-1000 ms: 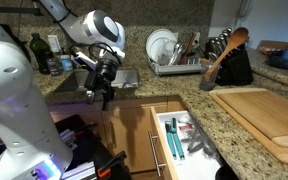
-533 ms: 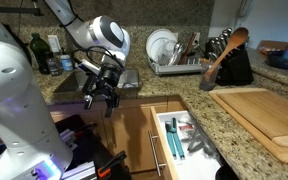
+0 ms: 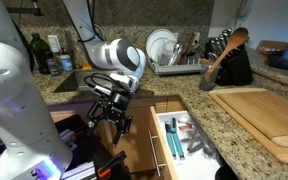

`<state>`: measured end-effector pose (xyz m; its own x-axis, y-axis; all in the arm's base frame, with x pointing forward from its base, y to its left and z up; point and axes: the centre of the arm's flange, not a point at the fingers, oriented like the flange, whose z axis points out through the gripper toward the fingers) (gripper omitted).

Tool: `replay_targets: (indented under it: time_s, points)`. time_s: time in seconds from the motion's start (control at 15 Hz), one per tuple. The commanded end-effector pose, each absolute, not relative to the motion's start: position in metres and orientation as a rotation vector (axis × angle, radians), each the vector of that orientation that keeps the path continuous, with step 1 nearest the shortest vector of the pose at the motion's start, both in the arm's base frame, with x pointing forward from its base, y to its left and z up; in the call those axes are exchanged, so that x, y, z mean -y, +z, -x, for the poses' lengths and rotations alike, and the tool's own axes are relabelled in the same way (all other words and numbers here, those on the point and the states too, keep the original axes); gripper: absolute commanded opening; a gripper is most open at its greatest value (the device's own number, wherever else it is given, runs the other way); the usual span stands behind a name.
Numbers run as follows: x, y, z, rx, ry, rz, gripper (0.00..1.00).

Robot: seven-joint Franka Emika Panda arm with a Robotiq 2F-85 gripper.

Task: Close the open drawer

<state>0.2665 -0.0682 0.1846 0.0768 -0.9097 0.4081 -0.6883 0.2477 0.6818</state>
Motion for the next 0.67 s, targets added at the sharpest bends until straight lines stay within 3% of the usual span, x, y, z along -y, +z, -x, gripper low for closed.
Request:
replay_targets:
  time_s: [0.0,0.4,0.6]
  points:
    - [0.072,0.18,-0.265,1.681,-0.345,-1.489,1.0]
    - [0.095,0.121,-0.262,1.822,-0.433,-1.345,1.0]
    - [0.119,0.12,-0.261,1.922,-0.334,-1.24,1.0]
